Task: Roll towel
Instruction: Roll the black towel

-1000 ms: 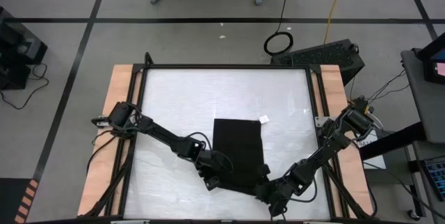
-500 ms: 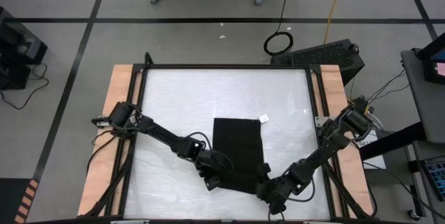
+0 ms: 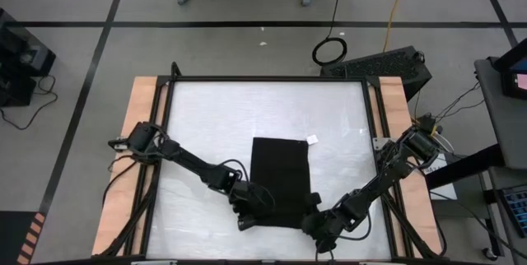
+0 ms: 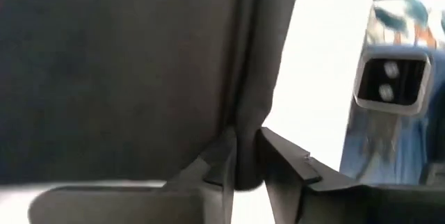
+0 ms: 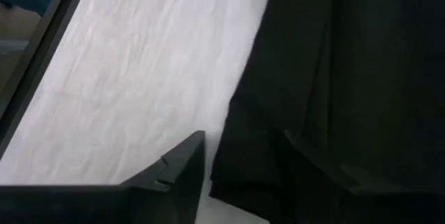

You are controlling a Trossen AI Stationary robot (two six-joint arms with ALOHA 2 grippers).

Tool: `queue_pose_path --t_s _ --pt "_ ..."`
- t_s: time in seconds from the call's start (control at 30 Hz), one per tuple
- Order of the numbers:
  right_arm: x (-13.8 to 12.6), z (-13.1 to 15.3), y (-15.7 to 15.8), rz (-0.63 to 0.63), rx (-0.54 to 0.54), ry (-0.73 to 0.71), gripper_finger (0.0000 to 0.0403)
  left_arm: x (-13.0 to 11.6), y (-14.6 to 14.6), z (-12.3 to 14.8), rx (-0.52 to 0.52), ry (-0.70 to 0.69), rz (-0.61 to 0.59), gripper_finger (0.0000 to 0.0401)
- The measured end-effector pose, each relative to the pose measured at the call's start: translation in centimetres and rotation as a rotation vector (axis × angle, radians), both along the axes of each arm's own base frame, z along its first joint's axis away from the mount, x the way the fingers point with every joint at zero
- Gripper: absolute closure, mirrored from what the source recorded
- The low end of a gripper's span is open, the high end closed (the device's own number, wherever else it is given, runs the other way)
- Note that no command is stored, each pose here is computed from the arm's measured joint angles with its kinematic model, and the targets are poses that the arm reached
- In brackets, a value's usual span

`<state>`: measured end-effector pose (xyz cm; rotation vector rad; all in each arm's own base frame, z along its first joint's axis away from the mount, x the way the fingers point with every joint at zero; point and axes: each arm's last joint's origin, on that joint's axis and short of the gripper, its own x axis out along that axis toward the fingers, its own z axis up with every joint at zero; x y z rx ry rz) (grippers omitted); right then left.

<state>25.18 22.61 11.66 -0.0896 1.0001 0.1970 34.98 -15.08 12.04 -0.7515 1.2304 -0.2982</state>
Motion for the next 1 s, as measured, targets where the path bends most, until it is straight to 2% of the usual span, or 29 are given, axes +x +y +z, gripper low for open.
queue_pose_path --t_s 0.37,0.53,0.7,0.87,1.0 --pt "0.0 -0.1 -0.2 -0.07 0.03 0.02 0.0389 -1.7 0.1 3.2 0.044 -0.039 -0.127 0.0258" --pt "0.1 -0.1 -0.1 -0.087 0.062 0.021 0.0389 -2.9 -0.2 5.9 0.122 -0.123 -0.164 0.025" --pt "0.3 -0.1 -0.3 -0.103 0.078 0.029 0.0395 -4.0 -2.5 8.2 0.323 -0.372 -0.241 0.025" --pt "0.7 -0.1 -0.7 -0.102 0.114 0.05 0.0398 -4.1 -5.0 7.8 0.514 -0.59 -0.339 0.025" --pt "0.9 -0.1 -0.9 -0.102 0.131 0.064 0.0398 -3.7 -5.7 5.7 0.613 -0.587 -0.371 0.025"
